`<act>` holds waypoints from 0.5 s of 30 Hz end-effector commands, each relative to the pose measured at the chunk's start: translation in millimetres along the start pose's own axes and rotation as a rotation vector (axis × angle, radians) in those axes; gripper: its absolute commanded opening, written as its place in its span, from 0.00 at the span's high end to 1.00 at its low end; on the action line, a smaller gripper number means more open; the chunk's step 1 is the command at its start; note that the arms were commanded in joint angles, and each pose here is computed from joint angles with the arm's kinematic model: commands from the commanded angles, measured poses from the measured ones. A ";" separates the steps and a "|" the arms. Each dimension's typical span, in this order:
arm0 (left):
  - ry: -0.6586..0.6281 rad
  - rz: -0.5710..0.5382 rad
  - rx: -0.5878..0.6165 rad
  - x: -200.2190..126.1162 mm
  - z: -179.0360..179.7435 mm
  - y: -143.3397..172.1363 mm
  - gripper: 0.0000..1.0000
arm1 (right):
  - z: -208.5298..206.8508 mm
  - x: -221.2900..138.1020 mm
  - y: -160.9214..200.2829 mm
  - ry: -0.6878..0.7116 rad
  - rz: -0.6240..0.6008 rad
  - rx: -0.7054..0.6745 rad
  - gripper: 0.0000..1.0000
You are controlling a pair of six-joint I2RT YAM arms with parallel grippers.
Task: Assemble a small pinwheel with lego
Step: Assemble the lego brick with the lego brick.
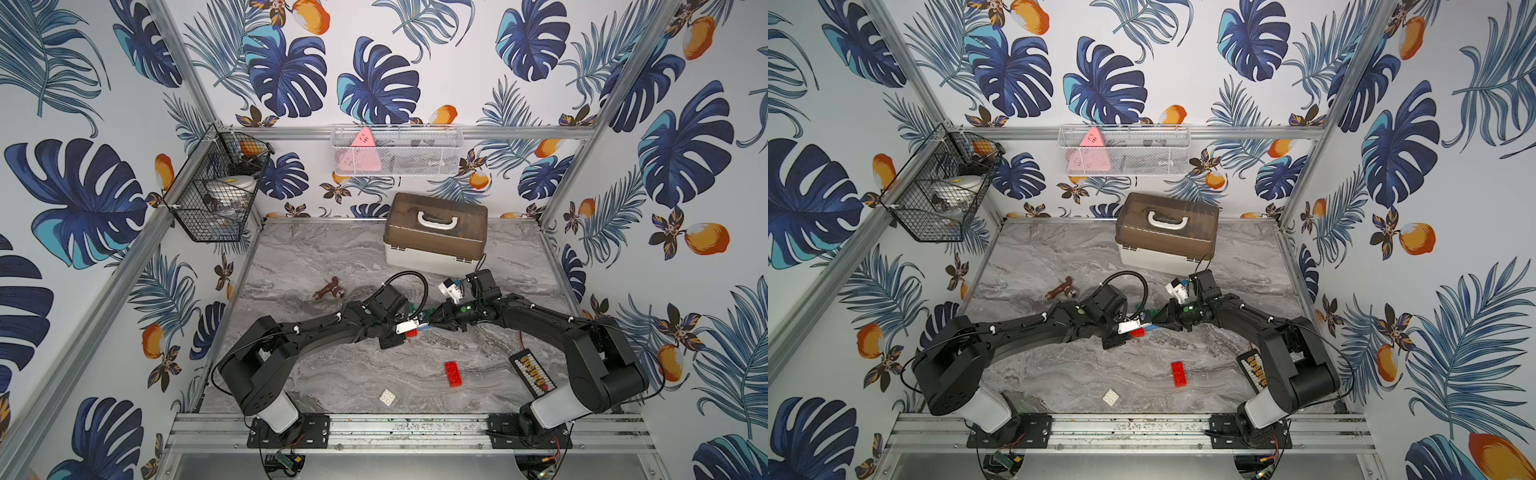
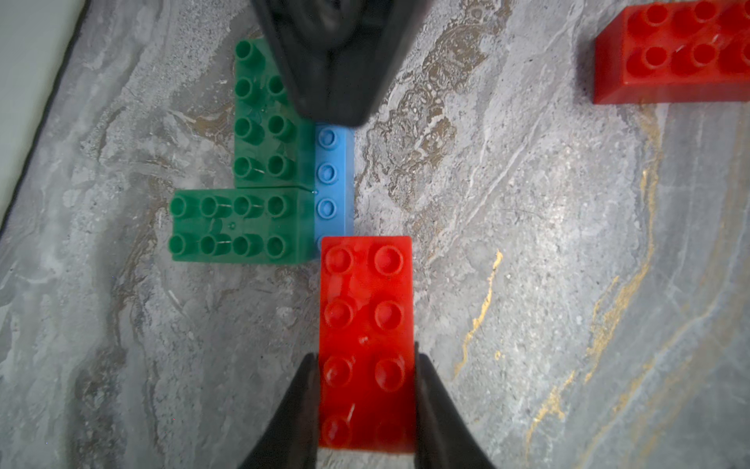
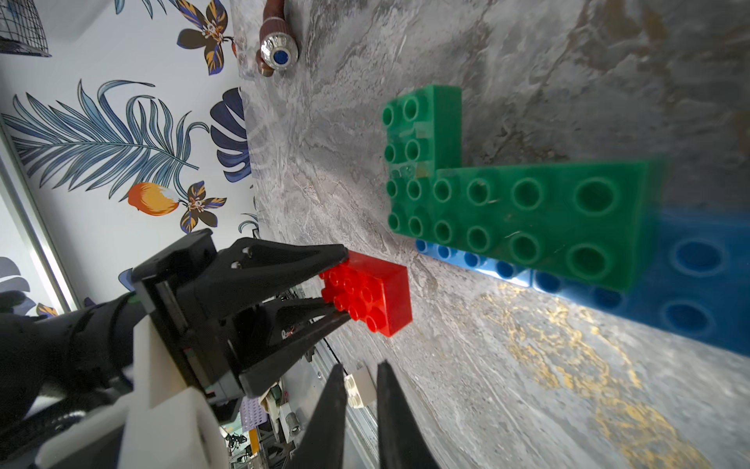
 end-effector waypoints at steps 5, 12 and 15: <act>0.016 -0.128 0.005 4.5 2.5 -18.6 0.93 | -4.8 12.1 3.6 0.044 0.062 -0.018 0.83; 0.042 -0.122 -0.001 14.8 4.5 -19.2 0.95 | -12.7 17.0 -1.5 0.093 0.082 -0.008 0.83; 0.043 -0.120 -0.005 15.8 7.1 -17.5 0.95 | -20.0 18.6 -1.8 0.131 0.093 -0.003 0.83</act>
Point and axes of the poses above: each gripper's point midway between its finger pads, its own x axis out along the fingers, its own z axis along the line the jaws close on, y = z × x, the point moved 2 cm from there along -x, back along the fingers, and after that the axes turned 5 degrees about -x, right-handed, at the moved point
